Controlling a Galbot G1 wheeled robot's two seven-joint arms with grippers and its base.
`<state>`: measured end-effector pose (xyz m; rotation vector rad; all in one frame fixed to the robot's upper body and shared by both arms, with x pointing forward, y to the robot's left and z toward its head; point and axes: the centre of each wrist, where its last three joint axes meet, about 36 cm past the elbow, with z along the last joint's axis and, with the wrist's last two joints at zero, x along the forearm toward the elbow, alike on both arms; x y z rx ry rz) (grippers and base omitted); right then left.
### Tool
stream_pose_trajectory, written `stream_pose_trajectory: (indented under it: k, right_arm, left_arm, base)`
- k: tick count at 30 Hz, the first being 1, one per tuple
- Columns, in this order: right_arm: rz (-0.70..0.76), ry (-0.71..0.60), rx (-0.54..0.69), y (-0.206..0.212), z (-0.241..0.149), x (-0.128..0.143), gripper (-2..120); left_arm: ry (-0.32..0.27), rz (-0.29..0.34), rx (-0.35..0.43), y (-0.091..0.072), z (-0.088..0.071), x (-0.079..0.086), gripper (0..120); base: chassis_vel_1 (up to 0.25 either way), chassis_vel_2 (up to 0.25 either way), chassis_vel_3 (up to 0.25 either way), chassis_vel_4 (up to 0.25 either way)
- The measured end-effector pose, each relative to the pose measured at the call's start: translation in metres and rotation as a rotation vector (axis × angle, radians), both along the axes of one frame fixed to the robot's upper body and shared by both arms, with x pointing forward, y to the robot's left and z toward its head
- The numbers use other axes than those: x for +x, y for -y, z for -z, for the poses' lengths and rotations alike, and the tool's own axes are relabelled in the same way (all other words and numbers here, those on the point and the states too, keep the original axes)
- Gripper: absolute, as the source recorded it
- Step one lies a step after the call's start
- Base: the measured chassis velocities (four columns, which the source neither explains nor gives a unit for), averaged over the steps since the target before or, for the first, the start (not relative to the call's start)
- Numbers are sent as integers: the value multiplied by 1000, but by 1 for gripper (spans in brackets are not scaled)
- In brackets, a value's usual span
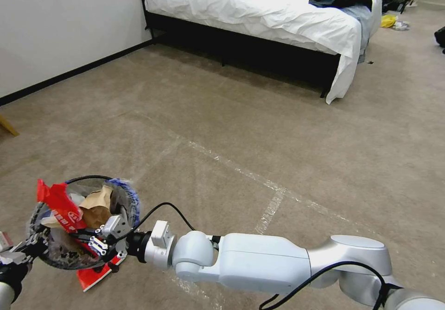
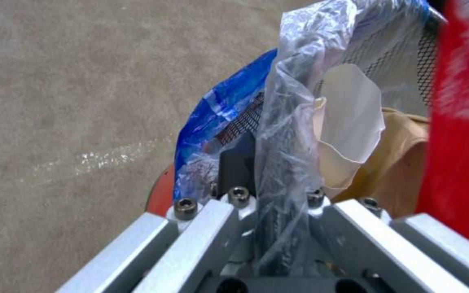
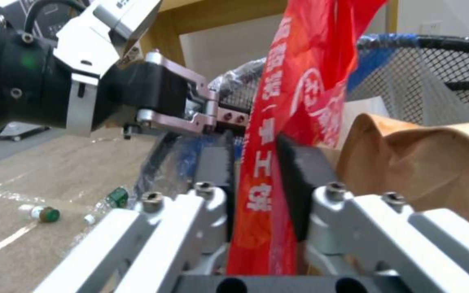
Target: Pick up the trash bin and place the garbage on the floor into it.
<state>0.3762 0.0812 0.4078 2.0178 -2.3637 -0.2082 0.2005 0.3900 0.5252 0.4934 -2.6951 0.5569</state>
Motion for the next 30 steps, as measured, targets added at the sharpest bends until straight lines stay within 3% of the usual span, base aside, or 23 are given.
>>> stream_pose_trajectory:
  k: [3,5,8,11,17,18,19,30]
  right_arm:
    - [0,1,2,1,-1,0,33]
    - [0,5,3,2,-3,0,47]
    - [1,6,3,2,-3,0,51]
    - [2,12,11,4,-8,1,70]
    - [3,15,13,5,-10,2,82]
    - [5,18,16,6,-11,2,92]
    - [7,20,21,7,-13,3,94]
    - [1,46,51,13,-29,3,90]
  left_arm:
    - [0,0,0,0,0,0,1]
    - [0,0,1,0,0,0,1]
    - [0,0,2,0,0,0,1]
    - [0,0,4,0,-1,0,1]
    - [1,-1,5,-1,-1,0,1]
    - [0,0,5,-1,-1,0,1]
    - [0,0,5,-1,-1,0,1]
    - [-5,-3,5,-3,0,1,1]
  base:
    - [0,0,0,0]
    - [0,0,0,0]
    - [0,0,0,0]
    - [0,0,0,0]
    - [0,0,0,0]
    - [0,0,0,0]
    - [0,0,0,0]
    - [0,0,0,0]
